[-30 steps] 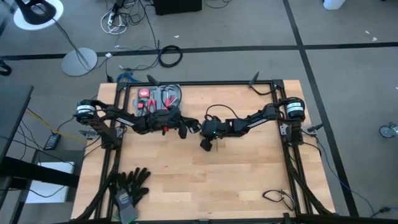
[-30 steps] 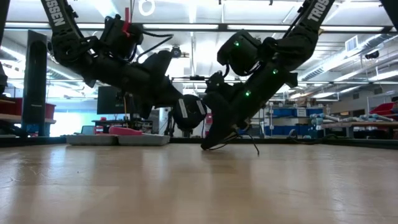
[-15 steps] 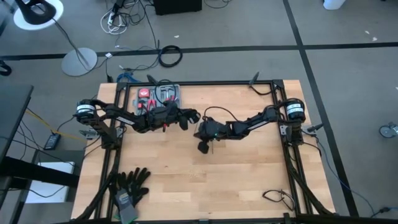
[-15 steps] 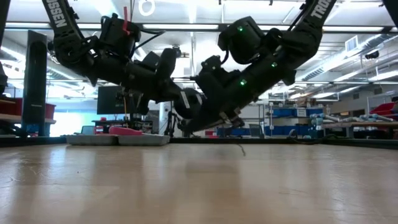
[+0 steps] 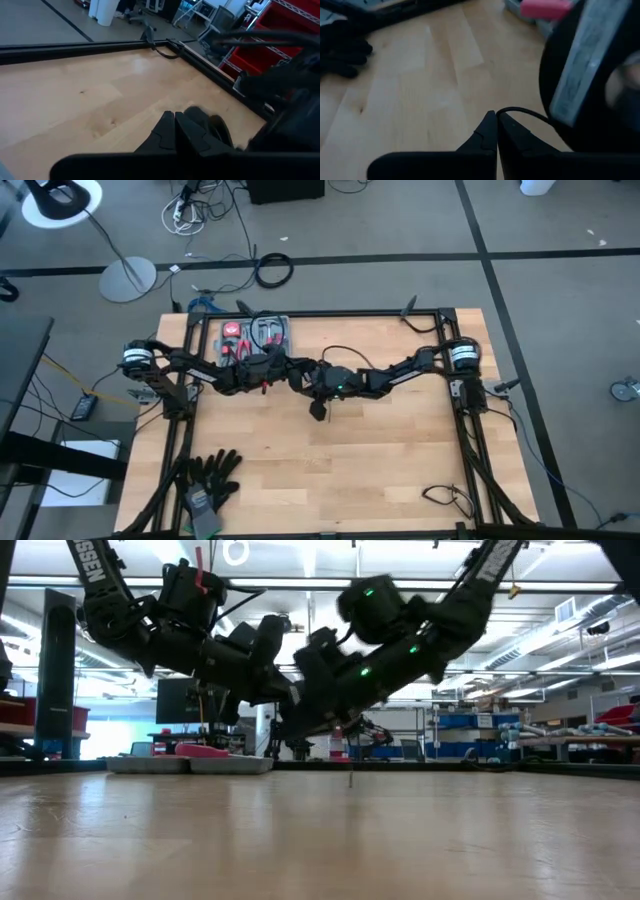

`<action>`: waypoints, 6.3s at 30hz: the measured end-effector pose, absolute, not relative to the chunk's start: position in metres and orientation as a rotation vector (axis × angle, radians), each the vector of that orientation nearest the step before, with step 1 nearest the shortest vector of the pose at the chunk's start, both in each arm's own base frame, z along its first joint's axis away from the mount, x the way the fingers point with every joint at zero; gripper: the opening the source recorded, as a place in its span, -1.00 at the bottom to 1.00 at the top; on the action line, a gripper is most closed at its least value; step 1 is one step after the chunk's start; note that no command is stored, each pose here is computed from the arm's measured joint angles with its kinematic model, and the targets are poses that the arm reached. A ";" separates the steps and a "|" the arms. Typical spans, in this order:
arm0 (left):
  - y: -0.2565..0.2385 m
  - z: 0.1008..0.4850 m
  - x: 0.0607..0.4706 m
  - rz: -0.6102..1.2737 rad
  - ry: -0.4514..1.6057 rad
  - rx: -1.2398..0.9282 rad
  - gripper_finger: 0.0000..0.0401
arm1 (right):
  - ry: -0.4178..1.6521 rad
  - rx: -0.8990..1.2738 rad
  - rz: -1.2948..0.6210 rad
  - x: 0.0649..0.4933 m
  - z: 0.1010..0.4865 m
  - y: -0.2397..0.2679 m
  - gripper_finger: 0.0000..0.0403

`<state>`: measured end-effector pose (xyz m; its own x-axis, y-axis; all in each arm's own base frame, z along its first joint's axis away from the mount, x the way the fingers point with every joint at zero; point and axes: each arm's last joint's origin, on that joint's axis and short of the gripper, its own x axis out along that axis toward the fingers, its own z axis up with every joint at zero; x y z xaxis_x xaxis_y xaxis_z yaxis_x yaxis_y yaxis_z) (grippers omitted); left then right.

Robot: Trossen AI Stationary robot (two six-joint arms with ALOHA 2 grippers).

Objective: Coil cords
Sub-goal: Coil the black wire onto the spool

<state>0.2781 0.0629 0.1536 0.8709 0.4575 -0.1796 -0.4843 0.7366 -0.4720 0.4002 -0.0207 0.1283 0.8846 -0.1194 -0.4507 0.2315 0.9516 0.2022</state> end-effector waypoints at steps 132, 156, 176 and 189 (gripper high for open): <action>0.044 0.133 0.275 0.462 0.354 -0.230 -1.00 | 0.385 -0.041 -0.289 0.357 0.120 -0.036 -0.57; 0.044 0.136 0.277 0.437 0.328 -0.203 -1.00 | 0.471 -0.012 -0.028 0.368 0.127 -0.055 -0.94; 0.043 0.137 0.277 0.418 0.323 -0.214 -0.87 | 0.471 -0.003 -0.039 0.368 0.127 -0.054 -0.99; 0.042 0.157 0.273 0.361 0.292 -0.126 -0.50 | 0.472 -0.002 -0.046 0.369 0.127 -0.054 -1.00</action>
